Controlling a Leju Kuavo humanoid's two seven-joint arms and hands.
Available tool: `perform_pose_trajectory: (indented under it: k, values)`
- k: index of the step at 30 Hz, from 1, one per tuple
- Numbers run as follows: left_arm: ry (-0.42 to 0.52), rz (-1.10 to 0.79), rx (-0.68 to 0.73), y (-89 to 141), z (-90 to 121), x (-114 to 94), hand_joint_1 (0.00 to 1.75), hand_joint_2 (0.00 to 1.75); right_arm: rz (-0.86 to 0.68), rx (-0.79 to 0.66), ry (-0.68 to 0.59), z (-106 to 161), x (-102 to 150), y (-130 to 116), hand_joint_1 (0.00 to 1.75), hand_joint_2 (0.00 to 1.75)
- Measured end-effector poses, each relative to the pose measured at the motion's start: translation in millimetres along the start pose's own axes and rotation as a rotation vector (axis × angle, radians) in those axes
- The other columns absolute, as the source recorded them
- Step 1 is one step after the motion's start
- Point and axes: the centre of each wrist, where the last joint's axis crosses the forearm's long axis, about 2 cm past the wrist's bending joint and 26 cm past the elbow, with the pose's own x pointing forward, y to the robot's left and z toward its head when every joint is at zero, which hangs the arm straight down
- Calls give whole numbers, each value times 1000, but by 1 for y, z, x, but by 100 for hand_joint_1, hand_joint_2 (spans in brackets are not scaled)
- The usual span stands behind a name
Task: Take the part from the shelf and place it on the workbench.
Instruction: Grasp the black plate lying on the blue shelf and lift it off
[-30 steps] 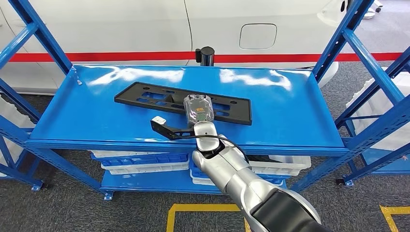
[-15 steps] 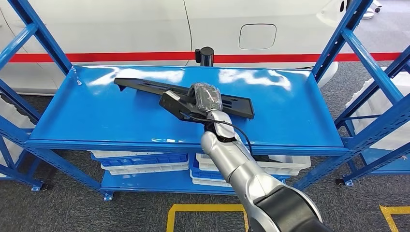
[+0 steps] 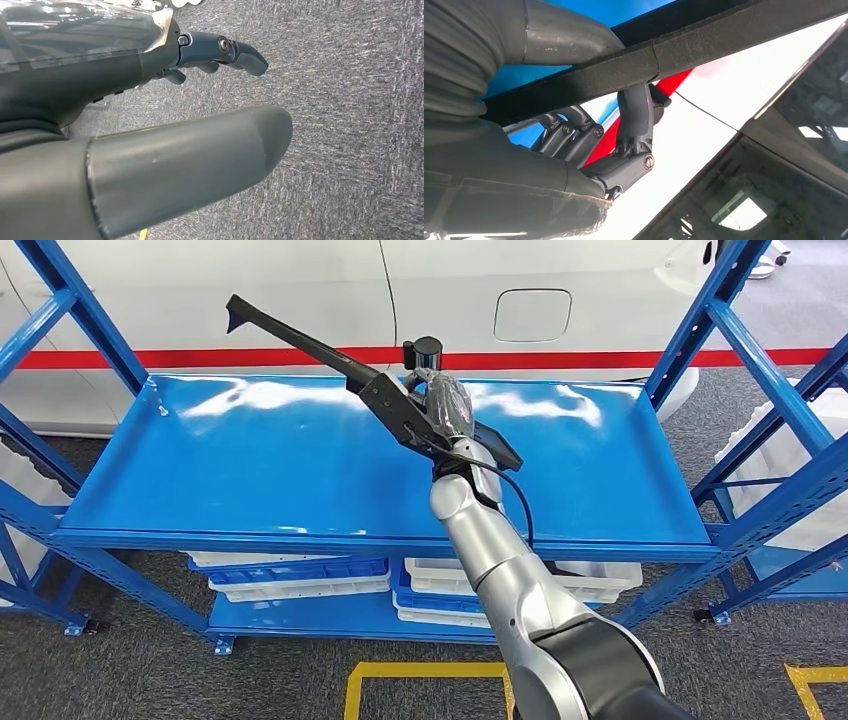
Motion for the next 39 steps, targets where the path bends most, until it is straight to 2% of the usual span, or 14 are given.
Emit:
perform_pose_trajectory:
  k: [5,7,10,14,17,21,29,39]
  values:
    - [0,0,-2,0,0,0,0,0,-105,-5,-34,-2,3,-3,175,175]
    - [0,0,-6,0,0,0,0,0,-211,9,-66,-4,6,-5,175,175]
    - [-4,2,-17,-1,0,0,0,0,-452,38,-131,-9,13,-10,175,175]
    - [-13,20,-23,-4,1,0,0,175,-769,49,-241,-11,27,-18,175,175]
    - [-20,37,-26,-6,1,-1,0,175,-910,35,-319,-8,40,-26,175,175]
    - [-29,55,-30,-7,2,-1,0,175,-990,27,-435,1,60,-38,175,175]
    - [-26,66,-26,-8,2,-2,0,175,-1019,51,-610,22,86,-49,175,175]
    - [44,92,-7,-8,3,-3,0,175,-1039,82,-679,38,95,-51,175,175]
